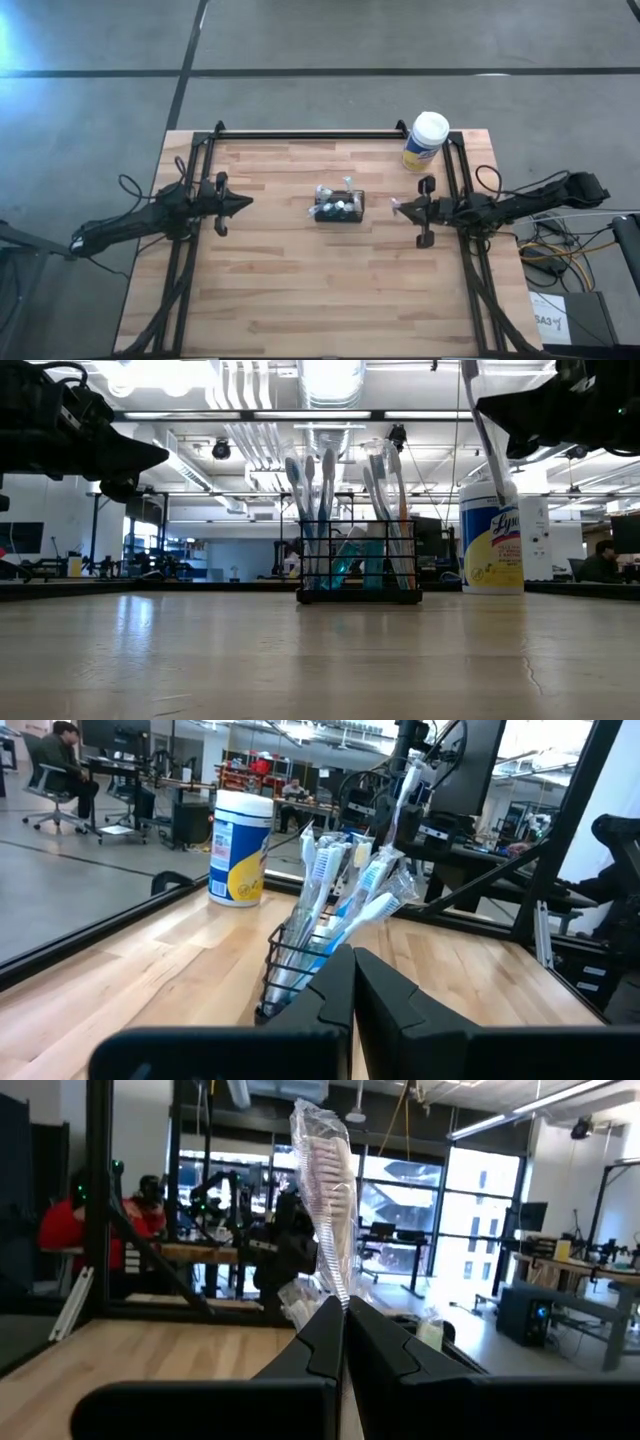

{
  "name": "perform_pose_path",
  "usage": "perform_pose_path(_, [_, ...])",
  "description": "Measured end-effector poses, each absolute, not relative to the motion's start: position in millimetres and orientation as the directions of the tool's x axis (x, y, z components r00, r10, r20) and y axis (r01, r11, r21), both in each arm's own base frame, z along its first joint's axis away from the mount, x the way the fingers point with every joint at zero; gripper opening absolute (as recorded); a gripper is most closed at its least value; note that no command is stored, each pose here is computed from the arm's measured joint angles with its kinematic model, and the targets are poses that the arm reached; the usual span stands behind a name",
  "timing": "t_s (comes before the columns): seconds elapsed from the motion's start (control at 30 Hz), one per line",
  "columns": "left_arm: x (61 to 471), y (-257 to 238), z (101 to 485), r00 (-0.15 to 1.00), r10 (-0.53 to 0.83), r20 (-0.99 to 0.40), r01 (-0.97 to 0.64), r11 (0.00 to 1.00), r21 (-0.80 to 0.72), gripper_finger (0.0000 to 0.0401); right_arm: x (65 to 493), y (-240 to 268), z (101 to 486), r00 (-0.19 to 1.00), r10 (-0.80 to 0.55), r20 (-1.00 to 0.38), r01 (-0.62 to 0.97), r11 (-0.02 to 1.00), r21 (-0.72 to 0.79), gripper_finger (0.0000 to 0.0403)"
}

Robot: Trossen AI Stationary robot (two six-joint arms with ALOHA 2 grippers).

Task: Pick & Place toothbrushing station
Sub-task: Put the violet toothbrush into the black wire organizer

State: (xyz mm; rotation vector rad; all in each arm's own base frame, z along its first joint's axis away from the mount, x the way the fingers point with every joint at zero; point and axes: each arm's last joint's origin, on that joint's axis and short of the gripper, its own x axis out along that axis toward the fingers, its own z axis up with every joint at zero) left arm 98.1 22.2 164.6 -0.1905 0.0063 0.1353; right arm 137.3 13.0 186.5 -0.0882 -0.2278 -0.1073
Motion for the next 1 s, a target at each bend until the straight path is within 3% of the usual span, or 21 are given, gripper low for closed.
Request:
perform_pose_path(0.27, [98.1, 22.2, 164.5, 0.991, 0.133, -0.019, -0.134, 0.973, -0.189, 0.0007, 132.8, 8.1, 188.3, 0.964, -0.135, 0.229, 0.131, 0.991, 0.029, 0.0008])
perform_pose_path(1.0, [98.4, 22.2, 163.7, 0.991, 0.129, -0.024, -0.131, 0.974, -0.184, 0.0007, 95.8, 0.8, 179.1, 0.978, -0.159, 0.135, 0.149, 0.985, 0.085, 0.0008])
